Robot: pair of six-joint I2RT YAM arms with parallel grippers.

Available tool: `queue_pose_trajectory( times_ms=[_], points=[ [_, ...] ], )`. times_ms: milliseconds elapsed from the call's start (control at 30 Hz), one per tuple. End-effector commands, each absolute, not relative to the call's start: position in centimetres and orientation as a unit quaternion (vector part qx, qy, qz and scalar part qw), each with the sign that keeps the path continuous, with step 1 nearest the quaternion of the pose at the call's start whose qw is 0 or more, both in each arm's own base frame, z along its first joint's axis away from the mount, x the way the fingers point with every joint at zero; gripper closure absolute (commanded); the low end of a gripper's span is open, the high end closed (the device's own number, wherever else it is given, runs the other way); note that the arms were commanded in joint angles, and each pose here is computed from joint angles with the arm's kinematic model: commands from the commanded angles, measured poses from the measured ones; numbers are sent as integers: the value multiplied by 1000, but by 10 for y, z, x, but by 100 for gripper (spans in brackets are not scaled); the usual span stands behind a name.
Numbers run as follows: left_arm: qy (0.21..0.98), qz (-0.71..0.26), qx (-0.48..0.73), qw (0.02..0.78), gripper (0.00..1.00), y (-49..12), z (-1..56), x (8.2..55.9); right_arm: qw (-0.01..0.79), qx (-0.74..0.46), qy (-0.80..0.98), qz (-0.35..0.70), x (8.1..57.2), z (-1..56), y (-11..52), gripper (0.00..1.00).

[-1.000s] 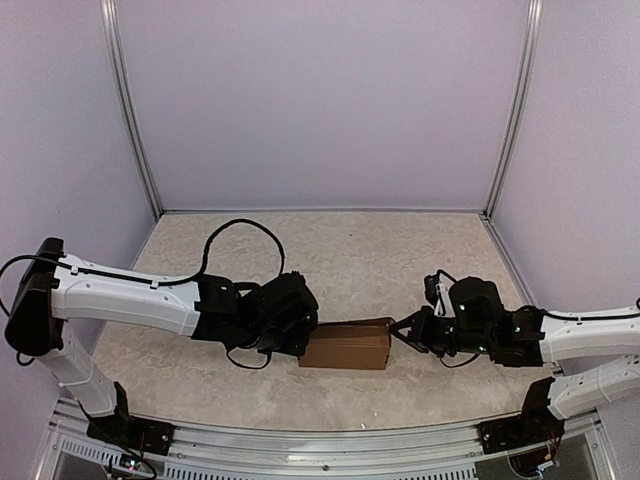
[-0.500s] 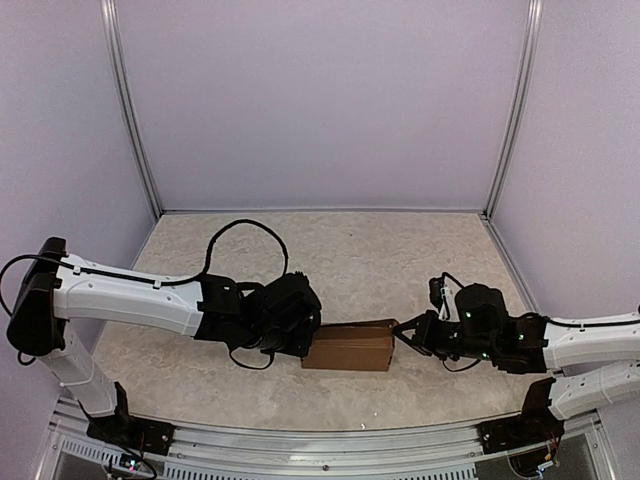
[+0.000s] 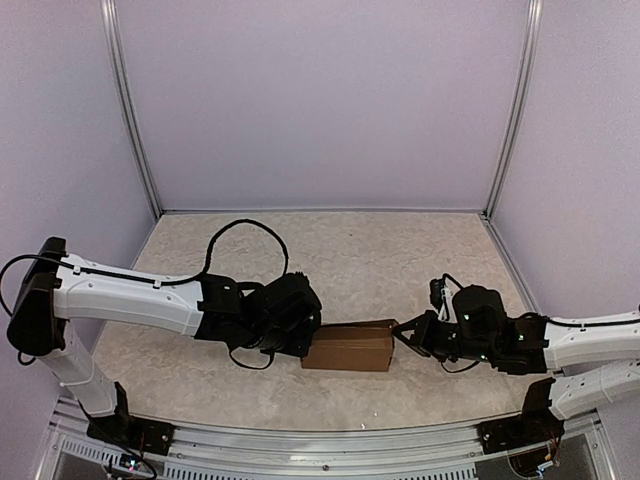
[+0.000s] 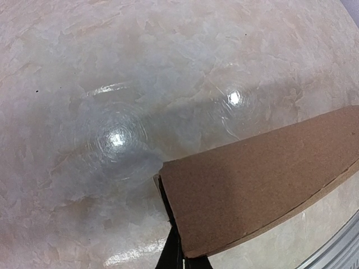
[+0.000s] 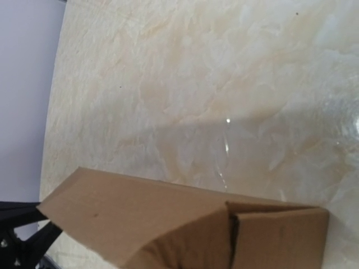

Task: Fold the paper box

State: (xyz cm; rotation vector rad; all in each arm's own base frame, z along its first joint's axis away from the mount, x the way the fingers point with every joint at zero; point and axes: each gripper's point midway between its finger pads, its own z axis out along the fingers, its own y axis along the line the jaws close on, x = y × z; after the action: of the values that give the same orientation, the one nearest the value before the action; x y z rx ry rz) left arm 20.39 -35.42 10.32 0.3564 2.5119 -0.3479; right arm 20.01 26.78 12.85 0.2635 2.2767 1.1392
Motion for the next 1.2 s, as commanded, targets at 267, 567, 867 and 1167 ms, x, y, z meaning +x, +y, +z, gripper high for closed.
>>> queue_pose_trajectory(
  times_ms=[267,567,867,1167],
  points=[
    [956,-69,152,240,100,-328,73,190,312,152,859,376,206,119,250,100],
    [956,-72,150,240,100,-329,73,190,309,148,872,349,198,95,249,100],
    [957,-72,148,241,100,-327,73,190,307,145,892,298,183,65,228,100],
    [956,-76,141,244,100,-327,74,190,303,146,901,273,173,51,209,100]
  ],
)
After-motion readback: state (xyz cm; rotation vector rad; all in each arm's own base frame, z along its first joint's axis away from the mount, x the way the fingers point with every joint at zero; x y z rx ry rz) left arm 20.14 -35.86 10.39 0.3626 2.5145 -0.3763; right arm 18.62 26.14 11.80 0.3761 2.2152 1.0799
